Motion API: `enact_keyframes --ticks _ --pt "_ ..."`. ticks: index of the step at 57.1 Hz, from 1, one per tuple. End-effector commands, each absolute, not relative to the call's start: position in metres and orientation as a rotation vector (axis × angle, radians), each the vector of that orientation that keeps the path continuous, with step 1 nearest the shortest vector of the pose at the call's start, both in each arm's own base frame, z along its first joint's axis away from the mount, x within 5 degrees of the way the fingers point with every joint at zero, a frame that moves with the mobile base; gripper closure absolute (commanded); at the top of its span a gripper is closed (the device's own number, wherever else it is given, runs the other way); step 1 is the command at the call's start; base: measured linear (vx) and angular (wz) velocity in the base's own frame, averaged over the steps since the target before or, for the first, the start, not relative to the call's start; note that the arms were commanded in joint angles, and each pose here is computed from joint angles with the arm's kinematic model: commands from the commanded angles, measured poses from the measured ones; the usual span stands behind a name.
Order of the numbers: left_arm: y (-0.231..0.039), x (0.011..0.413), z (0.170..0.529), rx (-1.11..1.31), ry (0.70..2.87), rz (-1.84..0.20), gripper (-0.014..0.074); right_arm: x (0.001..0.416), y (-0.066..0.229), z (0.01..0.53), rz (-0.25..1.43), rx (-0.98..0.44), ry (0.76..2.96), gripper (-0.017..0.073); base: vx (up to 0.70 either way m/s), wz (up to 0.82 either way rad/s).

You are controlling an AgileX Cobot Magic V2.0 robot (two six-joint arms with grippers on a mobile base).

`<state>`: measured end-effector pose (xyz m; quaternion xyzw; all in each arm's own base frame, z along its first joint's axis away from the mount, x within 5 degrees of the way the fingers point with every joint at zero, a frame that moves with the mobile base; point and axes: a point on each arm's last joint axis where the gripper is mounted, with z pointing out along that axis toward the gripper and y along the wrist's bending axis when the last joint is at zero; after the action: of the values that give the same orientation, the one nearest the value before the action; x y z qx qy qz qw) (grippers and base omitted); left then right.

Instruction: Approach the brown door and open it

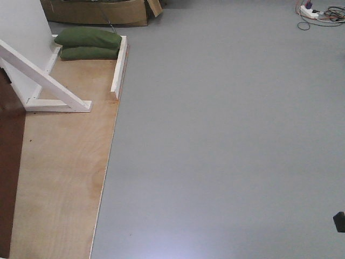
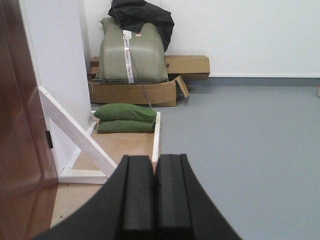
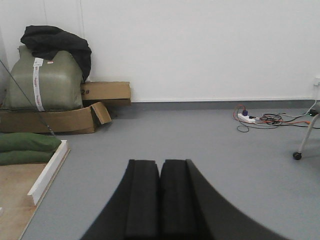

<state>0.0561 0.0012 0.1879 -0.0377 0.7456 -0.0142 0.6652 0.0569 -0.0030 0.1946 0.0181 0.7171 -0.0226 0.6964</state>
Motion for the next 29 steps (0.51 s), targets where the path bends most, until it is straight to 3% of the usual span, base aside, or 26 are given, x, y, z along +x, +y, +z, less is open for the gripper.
enact_keyframes --ticks 1,29 --pt "0.0016 0.0543 0.2056 -0.095 1.560 -0.040 0.0597 0.0560 -0.0035 0.2006 -0.067 0.034 1.516 0.0559 0.20 0.00" --pt "0.0016 0.0543 0.2056 -0.095 1.560 -0.040 0.0597 0.0560 -0.0035 0.2006 -0.067 0.034 1.516 0.0559 0.14 0.02"
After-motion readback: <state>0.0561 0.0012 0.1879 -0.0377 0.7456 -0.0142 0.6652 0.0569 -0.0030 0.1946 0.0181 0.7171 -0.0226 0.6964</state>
